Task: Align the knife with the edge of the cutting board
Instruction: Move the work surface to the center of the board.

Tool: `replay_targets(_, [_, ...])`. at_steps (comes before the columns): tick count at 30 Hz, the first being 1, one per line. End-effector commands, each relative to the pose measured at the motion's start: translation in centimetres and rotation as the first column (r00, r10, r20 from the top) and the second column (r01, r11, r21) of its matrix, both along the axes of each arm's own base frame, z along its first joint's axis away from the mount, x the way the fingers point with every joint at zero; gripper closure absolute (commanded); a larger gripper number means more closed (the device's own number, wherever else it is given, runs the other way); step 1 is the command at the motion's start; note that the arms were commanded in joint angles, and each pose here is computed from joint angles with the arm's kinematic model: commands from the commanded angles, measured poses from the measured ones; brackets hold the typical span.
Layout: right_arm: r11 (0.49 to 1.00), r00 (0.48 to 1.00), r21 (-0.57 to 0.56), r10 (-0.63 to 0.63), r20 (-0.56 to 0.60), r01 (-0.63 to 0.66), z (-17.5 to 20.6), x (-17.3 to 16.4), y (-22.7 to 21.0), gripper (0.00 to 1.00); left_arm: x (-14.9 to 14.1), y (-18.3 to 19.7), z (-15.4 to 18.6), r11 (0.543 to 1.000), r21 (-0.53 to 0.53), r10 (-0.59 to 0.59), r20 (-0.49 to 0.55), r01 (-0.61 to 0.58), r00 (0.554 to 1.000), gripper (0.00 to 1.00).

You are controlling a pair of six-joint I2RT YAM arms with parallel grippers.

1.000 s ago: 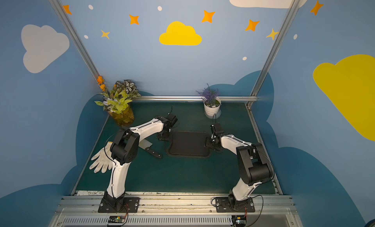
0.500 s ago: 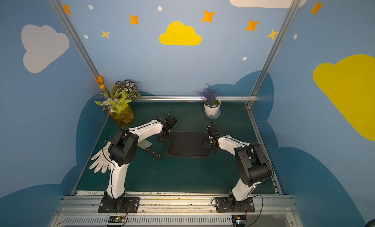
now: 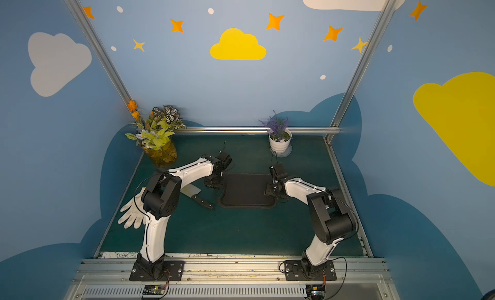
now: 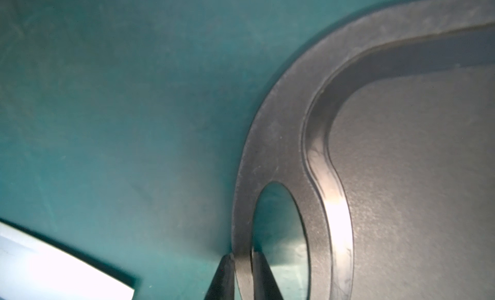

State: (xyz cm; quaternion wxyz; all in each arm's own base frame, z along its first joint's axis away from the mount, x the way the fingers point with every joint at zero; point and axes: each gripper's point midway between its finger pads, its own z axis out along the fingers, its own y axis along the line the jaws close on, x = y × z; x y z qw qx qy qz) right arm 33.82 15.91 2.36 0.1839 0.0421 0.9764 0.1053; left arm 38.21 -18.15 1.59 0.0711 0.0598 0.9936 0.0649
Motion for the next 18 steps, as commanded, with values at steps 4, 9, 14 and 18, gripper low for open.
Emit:
replay_targets(4, [0.995,0.993,0.084,0.062,-0.100,-0.054,-1.7,-2.2,3.2,0.37,-3.8,4.5,-2.8,0.991,0.131,0.051,-0.189,-0.026,0.981,0.84])
replay_targets(9, [0.995,0.993,0.080,0.063,-0.097,-0.055,-1.6,-2.2,3.6,0.38,-3.6,4.9,-3.0,0.990,0.135,0.062,-0.191,-0.036,0.980,0.84])
replay_targets(14, [0.996,0.993,0.064,0.069,-0.101,-0.063,-1.5,-2.2,3.7,0.38,-3.3,5.4,-2.8,0.990,0.135,0.076,-0.186,-0.051,0.980,0.83])
replay_targets(18, [0.996,0.992,0.055,0.069,-0.106,-0.064,-1.6,-2.4,3.6,0.38,-3.0,5.5,-2.8,0.990,0.132,0.078,-0.184,-0.054,0.980,0.84])
